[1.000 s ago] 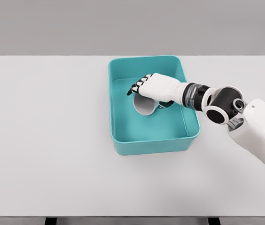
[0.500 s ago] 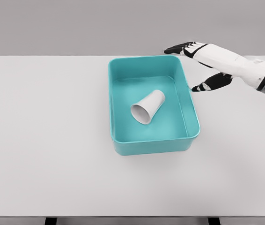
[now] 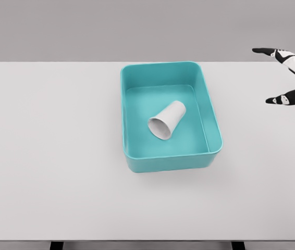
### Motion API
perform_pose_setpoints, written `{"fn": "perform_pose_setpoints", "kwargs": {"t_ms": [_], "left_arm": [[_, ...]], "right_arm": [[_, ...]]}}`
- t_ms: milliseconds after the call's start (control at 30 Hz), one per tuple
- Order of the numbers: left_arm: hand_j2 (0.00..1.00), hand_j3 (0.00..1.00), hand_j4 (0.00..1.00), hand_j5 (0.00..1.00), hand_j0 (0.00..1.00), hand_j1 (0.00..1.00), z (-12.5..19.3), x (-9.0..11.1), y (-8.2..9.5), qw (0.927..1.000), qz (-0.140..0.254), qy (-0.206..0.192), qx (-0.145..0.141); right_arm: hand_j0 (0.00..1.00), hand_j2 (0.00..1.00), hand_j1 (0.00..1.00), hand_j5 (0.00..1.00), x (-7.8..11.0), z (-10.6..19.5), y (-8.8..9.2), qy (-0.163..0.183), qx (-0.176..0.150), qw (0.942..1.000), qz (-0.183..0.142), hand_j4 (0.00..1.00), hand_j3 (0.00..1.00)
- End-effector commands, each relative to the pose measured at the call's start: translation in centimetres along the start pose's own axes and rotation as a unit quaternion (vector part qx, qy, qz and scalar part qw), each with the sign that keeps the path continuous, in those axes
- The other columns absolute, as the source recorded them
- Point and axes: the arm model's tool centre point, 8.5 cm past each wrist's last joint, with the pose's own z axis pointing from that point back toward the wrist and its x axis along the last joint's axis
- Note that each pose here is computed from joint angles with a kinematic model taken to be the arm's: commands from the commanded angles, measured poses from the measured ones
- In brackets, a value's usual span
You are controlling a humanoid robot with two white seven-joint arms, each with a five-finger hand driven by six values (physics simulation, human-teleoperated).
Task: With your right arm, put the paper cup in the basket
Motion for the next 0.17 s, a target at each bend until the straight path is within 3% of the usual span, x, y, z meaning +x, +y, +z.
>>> {"fn": "perform_pose_setpoints", "kwargs": {"t_ms": [0,133], "left_arm": [[1.0,1.0,1.0,1.0,1.0,1.0,0.0,0.0,0.0,1.0,0.0,0.0,0.0],[1.0,1.0,1.0,1.0,1.0,1.0,0.0,0.0,0.0,1.0,0.0,0.0,0.0]], "right_arm": [[1.0,1.0,1.0,1.0,-0.16,-0.06,0.17,0.0,-0.004,1.0,-0.008,1.0,1.0],[1.0,1.0,1.0,1.0,-0.15,-0.07,0.17,0.001,-0.004,1.0,-0.008,1.0,1.0]]}}
